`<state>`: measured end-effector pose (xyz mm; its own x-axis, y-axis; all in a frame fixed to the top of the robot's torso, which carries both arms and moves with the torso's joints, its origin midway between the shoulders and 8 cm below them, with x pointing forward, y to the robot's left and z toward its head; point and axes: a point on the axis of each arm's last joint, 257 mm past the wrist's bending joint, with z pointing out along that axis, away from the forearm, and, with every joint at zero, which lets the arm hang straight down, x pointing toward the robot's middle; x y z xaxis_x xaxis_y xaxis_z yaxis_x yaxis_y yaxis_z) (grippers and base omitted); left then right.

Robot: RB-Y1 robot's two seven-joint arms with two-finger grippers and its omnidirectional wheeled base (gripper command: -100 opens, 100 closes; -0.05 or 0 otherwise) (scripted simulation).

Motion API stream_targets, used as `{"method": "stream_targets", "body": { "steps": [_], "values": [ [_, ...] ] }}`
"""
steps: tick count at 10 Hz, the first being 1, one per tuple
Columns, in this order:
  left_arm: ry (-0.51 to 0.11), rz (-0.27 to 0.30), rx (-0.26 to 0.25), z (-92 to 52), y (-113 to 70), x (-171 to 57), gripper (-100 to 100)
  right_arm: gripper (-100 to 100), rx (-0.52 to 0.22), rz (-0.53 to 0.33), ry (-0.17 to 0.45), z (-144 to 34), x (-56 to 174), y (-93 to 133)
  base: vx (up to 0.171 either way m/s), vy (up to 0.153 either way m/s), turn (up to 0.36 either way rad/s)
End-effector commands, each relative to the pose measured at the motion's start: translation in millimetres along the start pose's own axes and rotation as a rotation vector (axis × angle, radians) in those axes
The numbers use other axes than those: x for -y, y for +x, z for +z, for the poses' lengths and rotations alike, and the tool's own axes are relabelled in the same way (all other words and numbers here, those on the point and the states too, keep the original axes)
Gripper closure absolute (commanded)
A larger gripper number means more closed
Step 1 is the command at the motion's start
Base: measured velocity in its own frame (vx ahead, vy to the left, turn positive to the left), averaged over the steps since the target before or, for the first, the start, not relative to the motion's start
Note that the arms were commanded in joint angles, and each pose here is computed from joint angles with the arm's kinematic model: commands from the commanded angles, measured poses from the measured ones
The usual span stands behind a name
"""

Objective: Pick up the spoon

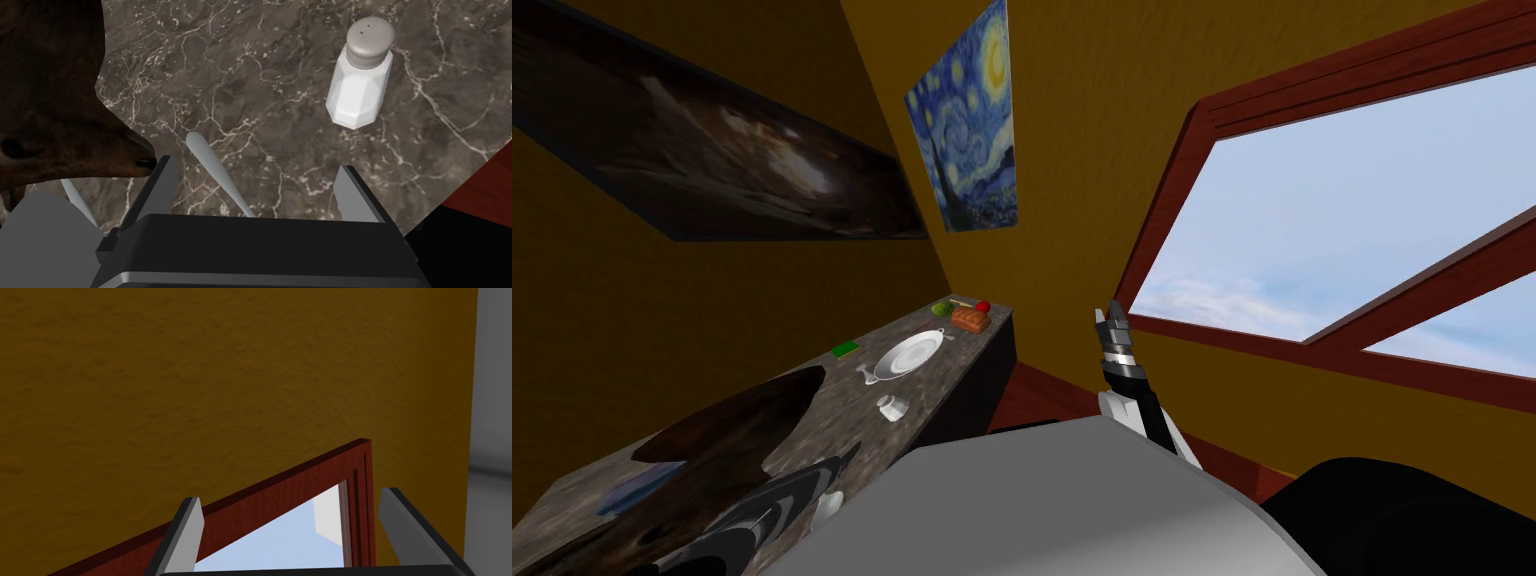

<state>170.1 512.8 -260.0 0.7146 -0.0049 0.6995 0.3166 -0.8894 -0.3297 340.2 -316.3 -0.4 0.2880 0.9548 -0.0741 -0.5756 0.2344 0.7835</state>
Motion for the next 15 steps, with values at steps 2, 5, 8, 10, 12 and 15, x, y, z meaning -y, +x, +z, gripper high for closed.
{"method": "stream_targets", "body": {
  "steps": [2, 5, 8, 10, 12, 15],
  "values": [
    [0.002, -0.093, 0.086, -5.0, -26.2, 3, -100, 0, 0.000, 0.000, 0.000, 0.0, 0, 0, 0.024, 0.026, -0.094],
    [0.007, -0.150, 0.139, -10.6, -42.1, 5, -100, 0, 0.000, 0.000, 0.000, 0.0, 0, 0, 0.021, 0.025, -0.069],
    [0.020, -0.259, 0.230, -22.7, -70.4, 7, -100, 0, 0.000, 0.000, 0.000, 0.0, 0, 0, 0.024, 0.025, -0.086],
    [0.035, -0.361, 0.305, -35.1, -94.8, 6, -100, 0, 0.000, 0.000, 0.000, 0.0, 0, 0, 0.022, 0.021, -0.100],
    [0.050, -0.454, 0.364, -46.6, -115.4, 2, -100, 0, 0.000, 0.000, 0.000, 0.0, 0, 0, 0.023, 0.028, -0.084],
    [0.065, -0.566, 0.418, -58.9, -136.9, -8, -100, 0, 0.000, 0.000, 0.000, 0.0, 0, 0, 0.016, 0.019, -0.045]
  ]
}}
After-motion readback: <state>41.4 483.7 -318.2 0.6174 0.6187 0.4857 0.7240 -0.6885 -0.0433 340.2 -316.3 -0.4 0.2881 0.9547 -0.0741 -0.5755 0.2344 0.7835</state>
